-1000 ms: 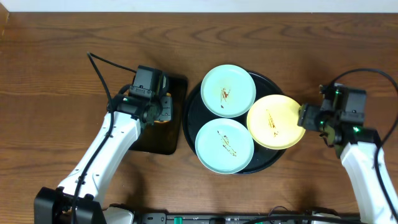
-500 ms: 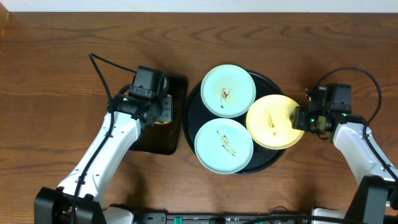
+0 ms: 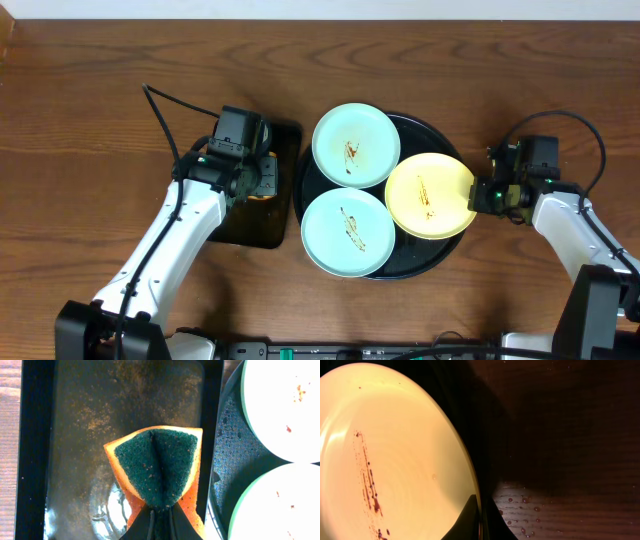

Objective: Clean dirty plates on tray and stack at the side

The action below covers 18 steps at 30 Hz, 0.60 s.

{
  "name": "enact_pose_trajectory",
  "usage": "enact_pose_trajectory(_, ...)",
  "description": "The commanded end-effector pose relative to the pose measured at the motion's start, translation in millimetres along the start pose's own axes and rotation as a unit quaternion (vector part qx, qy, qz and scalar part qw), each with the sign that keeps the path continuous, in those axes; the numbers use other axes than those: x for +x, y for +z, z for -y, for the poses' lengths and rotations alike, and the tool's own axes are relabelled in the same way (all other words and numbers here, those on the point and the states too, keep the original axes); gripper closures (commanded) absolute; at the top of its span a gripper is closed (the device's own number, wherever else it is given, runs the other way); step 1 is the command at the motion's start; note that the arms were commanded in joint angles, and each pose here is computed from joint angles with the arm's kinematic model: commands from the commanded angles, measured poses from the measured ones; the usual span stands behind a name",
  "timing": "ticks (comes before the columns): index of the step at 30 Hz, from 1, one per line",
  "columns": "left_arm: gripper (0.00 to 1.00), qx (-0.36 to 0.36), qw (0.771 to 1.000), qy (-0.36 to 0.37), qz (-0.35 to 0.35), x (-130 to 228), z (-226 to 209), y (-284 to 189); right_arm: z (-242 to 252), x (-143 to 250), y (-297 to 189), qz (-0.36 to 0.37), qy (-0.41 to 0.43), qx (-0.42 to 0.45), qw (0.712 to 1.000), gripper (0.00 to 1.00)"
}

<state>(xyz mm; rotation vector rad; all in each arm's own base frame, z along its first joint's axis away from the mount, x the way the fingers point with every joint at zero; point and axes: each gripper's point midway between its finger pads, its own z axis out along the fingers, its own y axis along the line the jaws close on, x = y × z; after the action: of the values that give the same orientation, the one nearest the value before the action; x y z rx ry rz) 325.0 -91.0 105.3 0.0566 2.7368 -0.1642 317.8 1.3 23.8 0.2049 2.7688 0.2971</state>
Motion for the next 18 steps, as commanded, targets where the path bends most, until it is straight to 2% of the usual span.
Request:
enact_pose_trajectory(1, 0.92, 0.013, 1.0, 0.003, 0.004, -4.8, 4.3, -2.9, 2.4, -6.0, -2.4, 0.006, 0.007, -0.002, 1.0, 0.99)
enact_pose_trajectory(18, 0.93, 0.021, 1.0, 0.003, 0.005, -5.2, 7.2, -3.0, 2.6, -5.2, -2.4, 0.005, 0.007, -0.002, 1.0, 0.99)
